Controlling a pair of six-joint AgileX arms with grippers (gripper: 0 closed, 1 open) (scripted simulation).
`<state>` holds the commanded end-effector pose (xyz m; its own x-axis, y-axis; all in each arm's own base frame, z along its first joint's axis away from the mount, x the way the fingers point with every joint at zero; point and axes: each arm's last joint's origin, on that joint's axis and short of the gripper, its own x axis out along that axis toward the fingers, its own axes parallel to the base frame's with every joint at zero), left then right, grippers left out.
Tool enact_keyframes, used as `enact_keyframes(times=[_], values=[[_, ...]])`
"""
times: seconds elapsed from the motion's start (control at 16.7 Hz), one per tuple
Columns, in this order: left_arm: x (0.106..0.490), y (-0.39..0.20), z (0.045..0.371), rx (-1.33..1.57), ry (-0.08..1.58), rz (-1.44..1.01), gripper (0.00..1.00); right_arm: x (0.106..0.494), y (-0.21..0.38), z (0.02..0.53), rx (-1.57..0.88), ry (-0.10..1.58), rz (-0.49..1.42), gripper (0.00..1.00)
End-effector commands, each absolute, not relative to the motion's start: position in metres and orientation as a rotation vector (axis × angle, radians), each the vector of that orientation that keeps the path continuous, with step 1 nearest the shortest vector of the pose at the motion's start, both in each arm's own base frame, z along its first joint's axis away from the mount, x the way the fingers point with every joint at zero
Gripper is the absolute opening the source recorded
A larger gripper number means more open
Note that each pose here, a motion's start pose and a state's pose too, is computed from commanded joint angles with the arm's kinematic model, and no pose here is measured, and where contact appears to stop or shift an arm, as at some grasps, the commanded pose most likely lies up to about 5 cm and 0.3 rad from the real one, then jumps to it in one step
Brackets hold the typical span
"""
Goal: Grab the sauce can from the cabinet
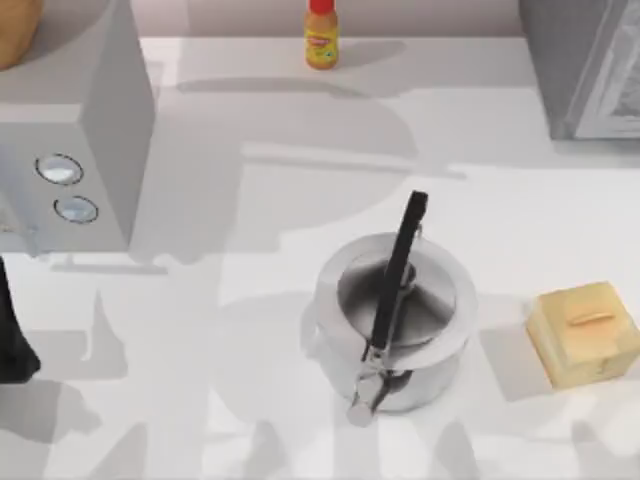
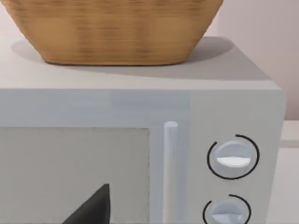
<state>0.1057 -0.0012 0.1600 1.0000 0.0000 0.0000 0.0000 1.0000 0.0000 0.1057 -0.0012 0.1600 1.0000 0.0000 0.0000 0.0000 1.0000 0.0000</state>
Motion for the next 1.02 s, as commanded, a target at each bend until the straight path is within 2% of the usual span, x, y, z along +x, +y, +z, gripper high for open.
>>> enact_keyframes(times=[0.24, 0.42, 0.72, 1.02], values=[[0.106, -0.001, 0.16, 0.0, 0.0, 0.0, 1.0, 0.106, -0.001, 0.168, 0.001, 0.002, 0.001, 1.0], [0.106, -0.001, 0.16, 0.0, 0.0, 0.0, 1.0, 0.106, 0.001, 0.2, 0.003, 0.01, 0.003, 1.0], [0.106, -0.001, 0.16, 0.0, 0.0, 0.0, 1.0, 0.122, 0.006, 0.296, 0.001, 0.024, 0.003, 1.0], [0.106, -0.001, 0.16, 0.0, 0.0, 0.0, 1.0, 0.167, 0.017, 0.399, -0.004, 0.035, 0.001, 1.0]])
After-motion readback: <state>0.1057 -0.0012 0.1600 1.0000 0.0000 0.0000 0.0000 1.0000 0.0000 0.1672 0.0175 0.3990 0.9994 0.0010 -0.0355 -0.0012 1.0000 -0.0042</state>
